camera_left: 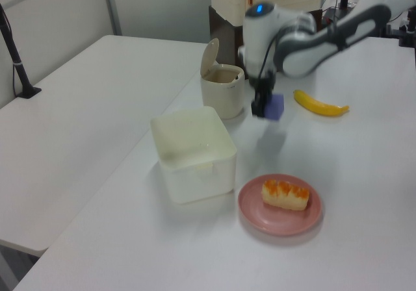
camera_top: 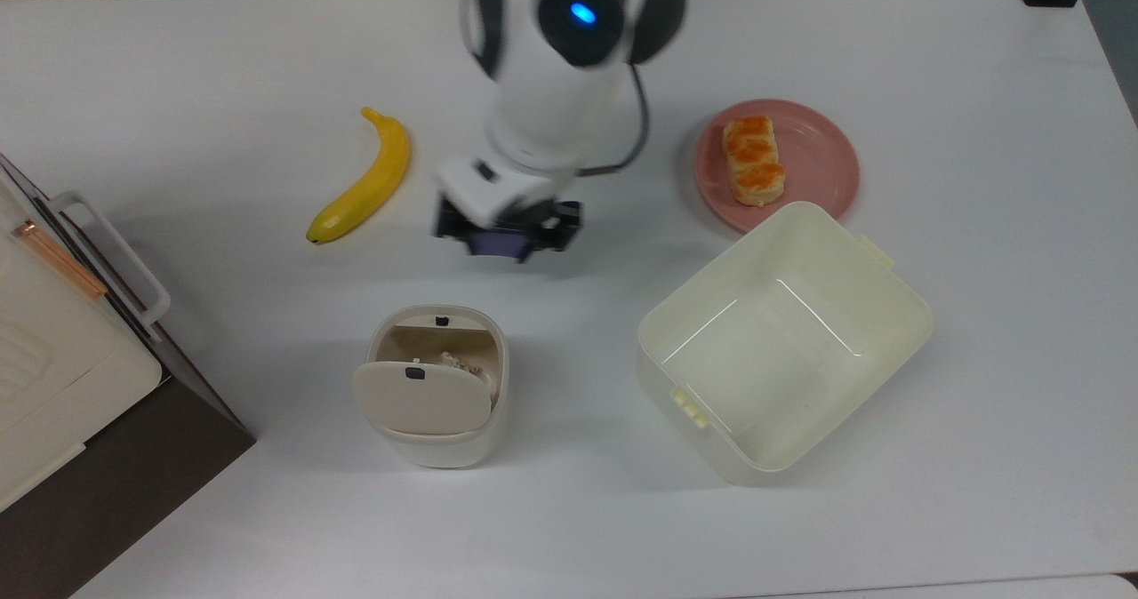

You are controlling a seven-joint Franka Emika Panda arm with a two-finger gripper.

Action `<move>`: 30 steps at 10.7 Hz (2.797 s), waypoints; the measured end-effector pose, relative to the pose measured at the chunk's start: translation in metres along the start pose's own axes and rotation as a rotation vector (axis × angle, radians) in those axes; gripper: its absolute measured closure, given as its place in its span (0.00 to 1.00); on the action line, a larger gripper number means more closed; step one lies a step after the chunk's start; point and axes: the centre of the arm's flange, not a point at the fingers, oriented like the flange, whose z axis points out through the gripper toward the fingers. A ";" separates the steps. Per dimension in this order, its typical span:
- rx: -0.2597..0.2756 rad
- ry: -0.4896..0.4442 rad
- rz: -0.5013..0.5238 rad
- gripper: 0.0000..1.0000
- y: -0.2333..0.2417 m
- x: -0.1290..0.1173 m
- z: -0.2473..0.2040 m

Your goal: Grab it up and put it in the trash

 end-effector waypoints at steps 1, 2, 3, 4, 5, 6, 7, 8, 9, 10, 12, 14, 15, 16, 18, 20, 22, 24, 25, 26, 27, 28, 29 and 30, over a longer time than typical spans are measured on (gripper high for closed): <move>0.012 0.044 0.050 0.44 0.036 0.011 -0.022; 0.023 0.093 0.096 0.50 0.066 0.022 -0.044; 0.039 0.178 0.129 0.53 0.084 0.034 -0.066; 0.053 0.274 0.148 0.53 0.092 0.044 -0.084; 0.068 0.348 0.172 0.53 0.093 0.051 -0.094; 0.082 0.396 0.199 0.53 0.092 0.056 -0.095; 0.093 0.416 0.223 0.53 0.089 0.060 -0.088; 0.098 0.418 0.233 0.53 0.085 0.062 -0.080; 0.099 0.412 0.232 0.53 0.084 0.062 -0.078; 0.084 0.348 0.208 0.53 0.083 0.056 -0.079; 0.128 0.116 0.034 0.53 0.079 0.028 -0.088; 0.195 0.017 -0.078 0.53 0.073 0.008 -0.106; 0.196 -0.013 -0.109 0.53 0.059 0.004 -0.098; 0.191 -0.048 -0.132 0.53 0.043 0.001 -0.080; 0.183 -0.075 -0.131 0.48 0.024 0.003 -0.053; 0.141 -0.084 -0.120 0.17 0.010 0.004 -0.036; 0.105 -0.099 -0.119 0.00 -0.008 0.006 -0.012; 0.085 -0.111 -0.112 0.00 -0.020 0.006 0.003; 0.085 -0.104 -0.105 0.00 -0.019 0.007 -0.001; 0.086 -0.087 -0.091 0.00 -0.016 0.009 -0.014; 0.086 -0.059 -0.049 0.00 -0.008 0.011 -0.035; 0.088 -0.028 0.023 0.00 0.001 0.012 -0.056; 0.089 -0.004 0.096 0.00 0.010 0.013 -0.073; 0.090 0.006 0.143 0.00 0.019 0.013 -0.079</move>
